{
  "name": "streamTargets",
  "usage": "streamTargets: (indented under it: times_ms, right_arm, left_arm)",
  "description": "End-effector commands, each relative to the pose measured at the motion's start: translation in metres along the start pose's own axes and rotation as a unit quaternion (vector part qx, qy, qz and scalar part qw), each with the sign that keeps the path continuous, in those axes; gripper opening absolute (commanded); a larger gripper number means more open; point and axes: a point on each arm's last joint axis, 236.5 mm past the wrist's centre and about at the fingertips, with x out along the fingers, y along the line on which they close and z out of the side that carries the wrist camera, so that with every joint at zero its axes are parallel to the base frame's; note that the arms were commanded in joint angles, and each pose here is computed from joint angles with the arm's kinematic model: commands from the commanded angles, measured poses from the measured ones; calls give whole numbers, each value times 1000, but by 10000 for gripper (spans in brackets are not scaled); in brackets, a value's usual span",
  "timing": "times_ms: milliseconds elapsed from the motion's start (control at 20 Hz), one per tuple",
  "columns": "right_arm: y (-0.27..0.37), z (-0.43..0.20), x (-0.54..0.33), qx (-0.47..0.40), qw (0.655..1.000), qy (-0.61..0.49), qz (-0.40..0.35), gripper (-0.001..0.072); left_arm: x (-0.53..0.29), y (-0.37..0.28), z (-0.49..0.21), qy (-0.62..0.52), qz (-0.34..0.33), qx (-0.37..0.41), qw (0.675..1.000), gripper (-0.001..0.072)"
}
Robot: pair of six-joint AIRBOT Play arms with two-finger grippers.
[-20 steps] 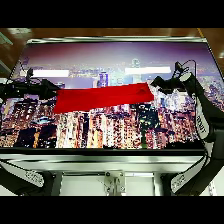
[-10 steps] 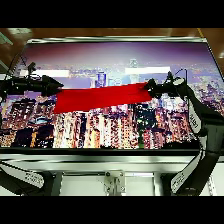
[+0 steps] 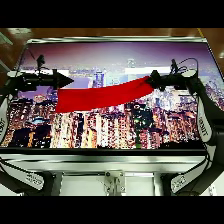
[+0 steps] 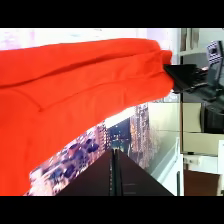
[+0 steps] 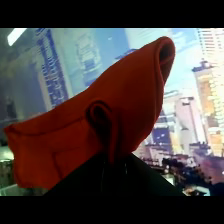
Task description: Fold the shirts.
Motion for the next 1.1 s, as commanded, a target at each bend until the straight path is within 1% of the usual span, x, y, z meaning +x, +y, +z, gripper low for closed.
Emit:
streamTargets:
  times_ms: [0,100,250,450,600,700,800,850,950,1050]
  right_arm:
    - [69,-21,-51,-69,996,23,41,67]
    - [100,-36,-81,-94,994,31,47,67]
    - [137,-59,-122,-114,991,39,55,67]
    - [160,-80,-161,-130,990,34,39,67]
    - [156,-86,-171,-130,991,32,14,67]
    - [156,-87,-171,-126,991,34,13,67]
    - [155,-87,-171,-127,991,34,11,67]
    - [155,-85,-171,-126,991,32,11,67]
    - [152,-80,-168,-130,991,20,1,67]
    - [148,-77,-155,-145,989,8,-31,67]
  left_arm:
    - [70,-24,-13,-4,12,35,999,44]
    - [119,-36,-41,18,16,46,999,44]
    - [177,-49,-103,82,8,36,996,44]
    - [229,-69,-165,125,1,31,992,45]
    - [266,-92,-205,137,-42,-37,989,44]
    - [285,-89,-229,151,-56,-82,984,44]
    - [294,-84,-227,141,-76,-134,978,45]
    - [290,-86,-214,129,-96,-136,978,44]
    - [265,-94,-169,94,-132,-113,980,42]
    - [220,-94,-109,46,-130,-66,988,42]
